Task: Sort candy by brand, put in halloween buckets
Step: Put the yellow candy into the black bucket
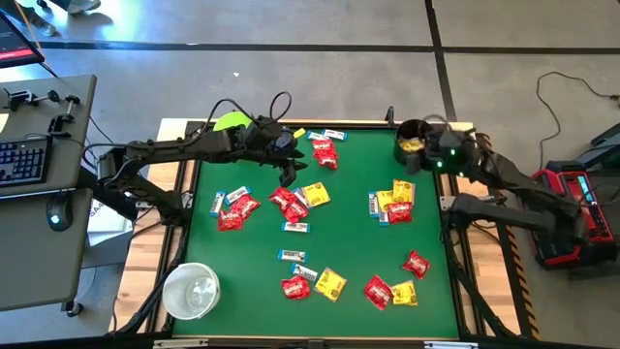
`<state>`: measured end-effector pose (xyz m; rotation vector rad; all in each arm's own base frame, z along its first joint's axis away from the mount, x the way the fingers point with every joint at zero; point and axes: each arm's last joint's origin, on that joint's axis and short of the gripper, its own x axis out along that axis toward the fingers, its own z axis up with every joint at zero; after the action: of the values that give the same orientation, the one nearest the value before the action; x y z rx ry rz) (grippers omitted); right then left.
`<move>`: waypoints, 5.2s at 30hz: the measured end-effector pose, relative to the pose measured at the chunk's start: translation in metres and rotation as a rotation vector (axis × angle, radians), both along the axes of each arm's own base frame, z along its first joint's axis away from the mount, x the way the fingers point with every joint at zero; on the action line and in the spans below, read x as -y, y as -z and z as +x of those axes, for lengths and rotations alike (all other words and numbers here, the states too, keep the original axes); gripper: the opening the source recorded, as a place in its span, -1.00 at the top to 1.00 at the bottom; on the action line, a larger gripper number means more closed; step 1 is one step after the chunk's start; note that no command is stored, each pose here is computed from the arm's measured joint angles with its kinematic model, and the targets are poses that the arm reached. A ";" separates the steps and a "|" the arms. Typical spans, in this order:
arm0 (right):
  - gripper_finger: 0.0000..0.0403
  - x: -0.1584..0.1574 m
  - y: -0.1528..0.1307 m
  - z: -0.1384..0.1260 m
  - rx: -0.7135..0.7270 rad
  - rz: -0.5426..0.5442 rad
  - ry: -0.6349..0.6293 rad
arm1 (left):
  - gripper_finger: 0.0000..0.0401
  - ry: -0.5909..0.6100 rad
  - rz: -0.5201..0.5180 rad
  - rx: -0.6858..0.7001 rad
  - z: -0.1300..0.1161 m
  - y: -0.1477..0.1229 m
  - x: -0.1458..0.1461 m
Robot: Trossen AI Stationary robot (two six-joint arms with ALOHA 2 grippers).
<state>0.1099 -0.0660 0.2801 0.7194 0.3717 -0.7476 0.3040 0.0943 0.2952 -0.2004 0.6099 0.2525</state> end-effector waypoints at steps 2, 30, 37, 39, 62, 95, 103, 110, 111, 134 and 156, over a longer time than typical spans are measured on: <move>1.00 -0.009 0.007 0.002 -0.004 0.036 -0.009 | 0.20 0.000 0.001 0.001 0.000 0.000 0.000; 0.01 -0.017 0.103 0.064 -0.615 0.275 0.328 | 0.20 0.009 -0.119 0.074 0.005 0.045 0.038; 0.01 0.002 0.128 0.082 -0.643 0.275 0.376 | 0.20 0.007 -0.119 0.073 0.005 0.045 0.038; 0.01 0.005 0.136 0.085 -0.669 0.284 0.376 | 0.20 0.007 -0.119 0.073 0.005 0.045 0.038; 0.98 0.008 0.140 0.094 -0.719 0.281 0.274 | 0.20 0.007 -0.120 0.072 0.005 0.045 0.038; 1.00 0.020 -0.030 0.072 -0.371 -0.015 0.311 | 0.20 -0.009 -0.108 0.067 0.004 0.045 0.037; 1.00 0.048 -0.044 0.045 -0.571 -0.068 0.395 | 0.20 -0.010 -0.110 0.067 0.004 0.045 0.037; 1.00 0.074 -0.038 0.033 -0.717 -0.079 0.433 | 0.20 -0.011 -0.111 0.067 0.004 0.045 0.037; 1.00 0.077 -0.036 0.032 -0.734 -0.075 0.435 | 0.20 -0.011 -0.111 0.067 0.004 0.045 0.037; 1.00 0.116 0.046 0.052 -0.868 0.066 0.331 | 0.20 -0.016 -0.107 0.065 0.004 0.045 0.037; 0.78 0.117 0.037 0.040 -0.728 0.179 0.265 | 0.20 -0.008 -0.121 0.028 0.002 0.048 0.038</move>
<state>0.1497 -0.1831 0.2433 0.6514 1.0271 -1.2352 0.3062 0.0568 0.2470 -0.3223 0.5976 0.2203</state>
